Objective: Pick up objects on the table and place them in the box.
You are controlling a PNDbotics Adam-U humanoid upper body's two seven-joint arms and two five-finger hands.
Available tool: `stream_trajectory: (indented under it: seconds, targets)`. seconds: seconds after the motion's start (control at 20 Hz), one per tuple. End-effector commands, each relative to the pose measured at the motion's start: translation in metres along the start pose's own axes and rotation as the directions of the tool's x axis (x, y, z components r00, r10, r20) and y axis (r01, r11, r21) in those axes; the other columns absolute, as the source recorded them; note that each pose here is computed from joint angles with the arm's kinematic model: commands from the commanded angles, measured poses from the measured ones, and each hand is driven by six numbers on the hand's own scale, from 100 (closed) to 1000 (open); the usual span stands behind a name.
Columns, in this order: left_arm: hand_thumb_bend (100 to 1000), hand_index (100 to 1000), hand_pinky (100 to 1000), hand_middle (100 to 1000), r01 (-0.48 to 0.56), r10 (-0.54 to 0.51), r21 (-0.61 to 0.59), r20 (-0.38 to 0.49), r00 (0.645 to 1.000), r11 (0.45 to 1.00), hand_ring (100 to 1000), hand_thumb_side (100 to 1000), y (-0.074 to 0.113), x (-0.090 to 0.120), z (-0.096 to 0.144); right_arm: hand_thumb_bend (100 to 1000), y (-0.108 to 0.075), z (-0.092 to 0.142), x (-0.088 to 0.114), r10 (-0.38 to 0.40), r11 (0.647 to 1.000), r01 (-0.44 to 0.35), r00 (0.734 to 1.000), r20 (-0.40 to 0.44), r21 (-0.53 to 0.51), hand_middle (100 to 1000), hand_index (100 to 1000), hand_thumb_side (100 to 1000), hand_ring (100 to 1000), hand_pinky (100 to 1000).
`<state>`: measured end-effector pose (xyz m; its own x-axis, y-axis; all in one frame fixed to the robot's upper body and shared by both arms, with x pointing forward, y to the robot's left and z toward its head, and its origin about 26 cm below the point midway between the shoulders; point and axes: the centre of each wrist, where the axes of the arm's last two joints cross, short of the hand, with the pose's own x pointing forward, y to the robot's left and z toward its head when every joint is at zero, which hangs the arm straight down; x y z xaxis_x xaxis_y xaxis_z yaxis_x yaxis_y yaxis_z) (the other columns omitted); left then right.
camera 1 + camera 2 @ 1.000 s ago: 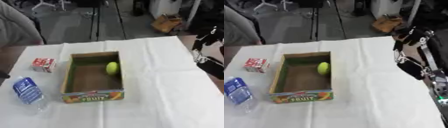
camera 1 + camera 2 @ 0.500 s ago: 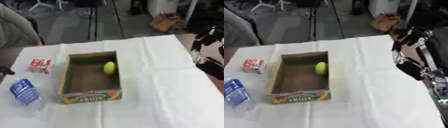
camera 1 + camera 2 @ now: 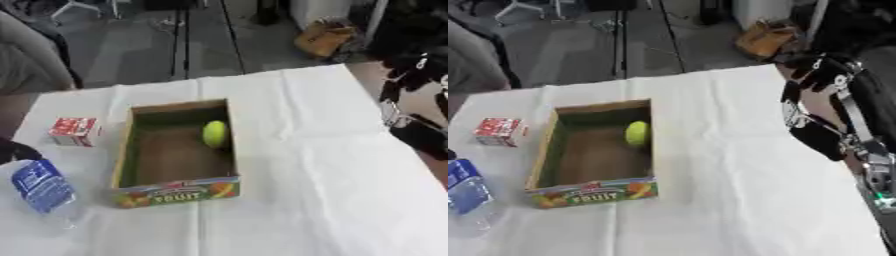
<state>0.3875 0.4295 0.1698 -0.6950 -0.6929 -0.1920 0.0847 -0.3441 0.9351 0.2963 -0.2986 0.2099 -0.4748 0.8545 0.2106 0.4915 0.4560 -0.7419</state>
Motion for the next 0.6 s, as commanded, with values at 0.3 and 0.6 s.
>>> stream_trajectory:
  seconds: [0.3, 0.6]
  targets:
    - [974, 991, 909, 893, 0.048, -0.048, -0.012, 0.04, 0.998, 0.999, 901, 366, 0.015, -0.004, -0.001, 100, -0.01, -0.006, 0.005, 0.015, 1.0, -0.015, 0.999, 0.045, -0.015, 588, 777, 183, 557, 526]
    - [971, 982, 910, 885, 0.071, -0.069, -0.034, 0.057, 0.996, 0.997, 896, 373, 0.012, -0.002, -0.006, 100, -0.01, -0.007, 0.005, 0.013, 1.0, -0.012, 0.999, 0.05, -0.016, 587, 777, 189, 556, 526]
